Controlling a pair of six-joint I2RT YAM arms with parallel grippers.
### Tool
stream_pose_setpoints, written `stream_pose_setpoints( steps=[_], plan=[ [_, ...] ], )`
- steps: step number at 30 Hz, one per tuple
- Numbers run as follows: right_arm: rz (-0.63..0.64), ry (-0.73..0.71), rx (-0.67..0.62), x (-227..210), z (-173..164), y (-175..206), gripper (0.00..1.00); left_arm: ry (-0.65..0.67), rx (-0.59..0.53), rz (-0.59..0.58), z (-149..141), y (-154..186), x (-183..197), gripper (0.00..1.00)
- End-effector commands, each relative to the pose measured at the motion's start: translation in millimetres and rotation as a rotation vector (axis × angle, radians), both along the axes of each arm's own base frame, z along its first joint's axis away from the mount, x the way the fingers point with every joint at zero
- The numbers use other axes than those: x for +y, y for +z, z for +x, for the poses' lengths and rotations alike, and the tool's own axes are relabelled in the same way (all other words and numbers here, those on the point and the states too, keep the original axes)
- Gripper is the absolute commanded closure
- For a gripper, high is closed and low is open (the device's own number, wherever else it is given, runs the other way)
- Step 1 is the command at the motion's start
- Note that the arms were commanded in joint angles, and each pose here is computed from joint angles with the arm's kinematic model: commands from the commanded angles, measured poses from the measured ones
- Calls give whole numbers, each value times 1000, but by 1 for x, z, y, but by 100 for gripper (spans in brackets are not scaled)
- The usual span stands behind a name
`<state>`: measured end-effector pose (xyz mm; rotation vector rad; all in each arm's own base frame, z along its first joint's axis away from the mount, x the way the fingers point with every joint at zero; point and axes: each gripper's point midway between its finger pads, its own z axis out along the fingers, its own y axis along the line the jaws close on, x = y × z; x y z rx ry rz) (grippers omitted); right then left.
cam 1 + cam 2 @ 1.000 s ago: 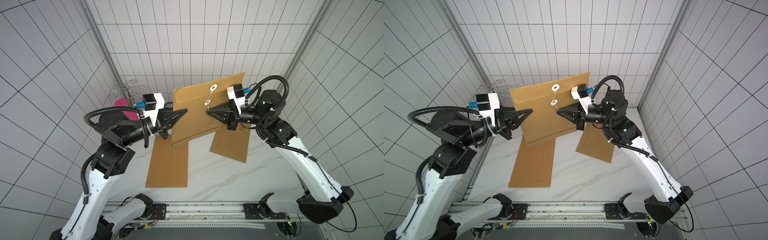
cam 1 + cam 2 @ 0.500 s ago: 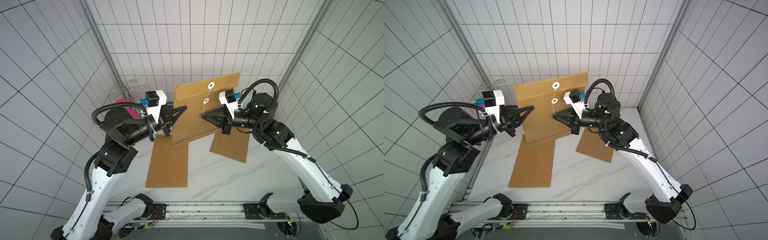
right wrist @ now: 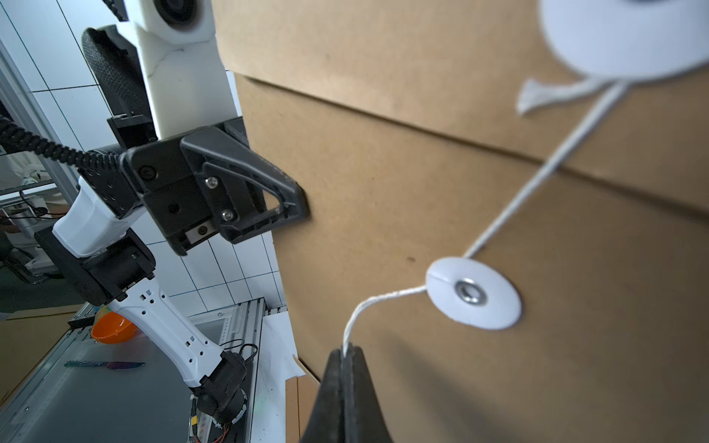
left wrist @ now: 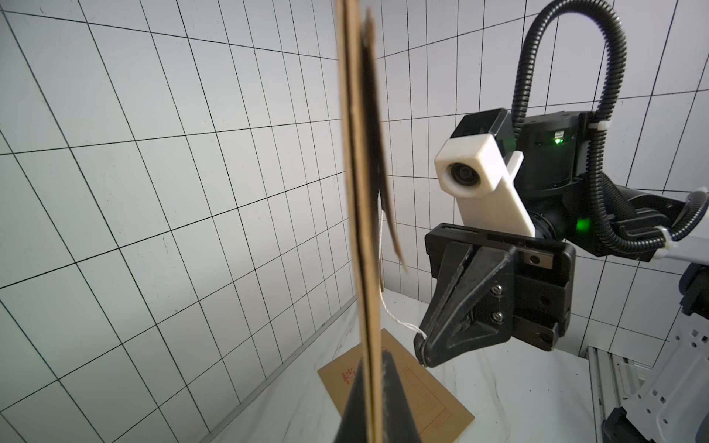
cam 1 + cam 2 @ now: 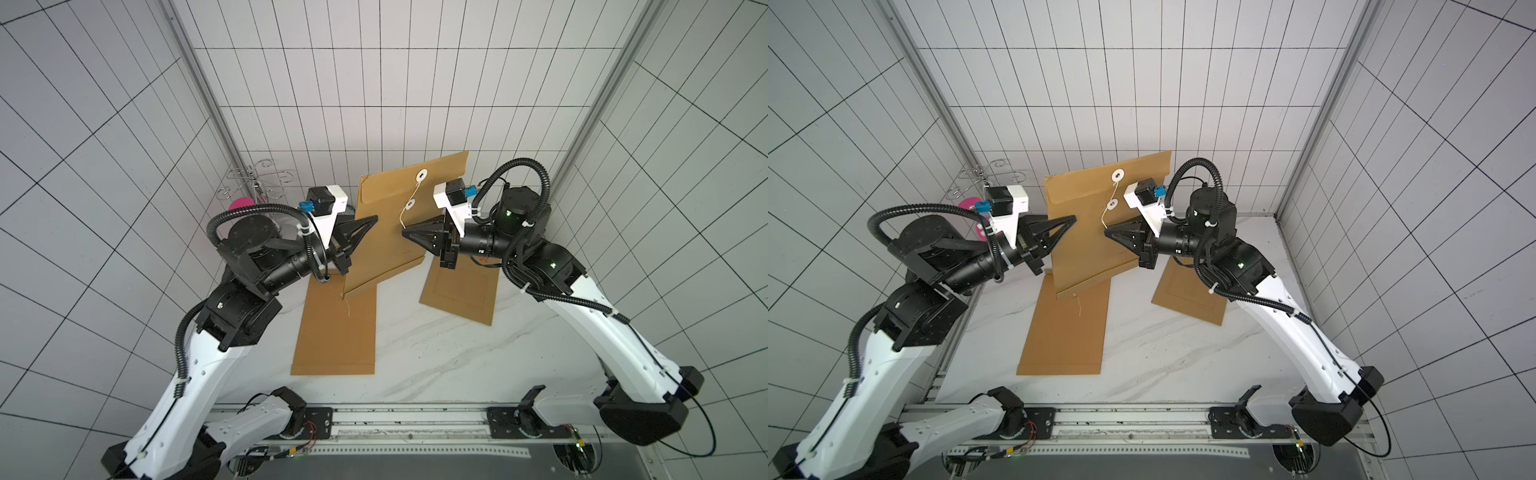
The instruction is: Open the file bag
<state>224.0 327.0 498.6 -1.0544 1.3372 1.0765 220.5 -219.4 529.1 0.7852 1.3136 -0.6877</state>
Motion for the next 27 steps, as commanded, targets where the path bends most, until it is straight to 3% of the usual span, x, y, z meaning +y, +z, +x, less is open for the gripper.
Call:
stream_pose_setpoints(
  steps=[1, 11, 27],
  plan=[
    [27, -1, -53, -2, -6, 21, 100, 66, -20, 50, 8, -8, 1, 100],
    [42, -30, -61, -7, -6, 25, 100, 119, -4, 107, 17, -24, -3, 100],
    [68, -228, -61, -28, 15, 26, 100, 178, 3, 178, 21, -41, -2, 100]
  ],
)
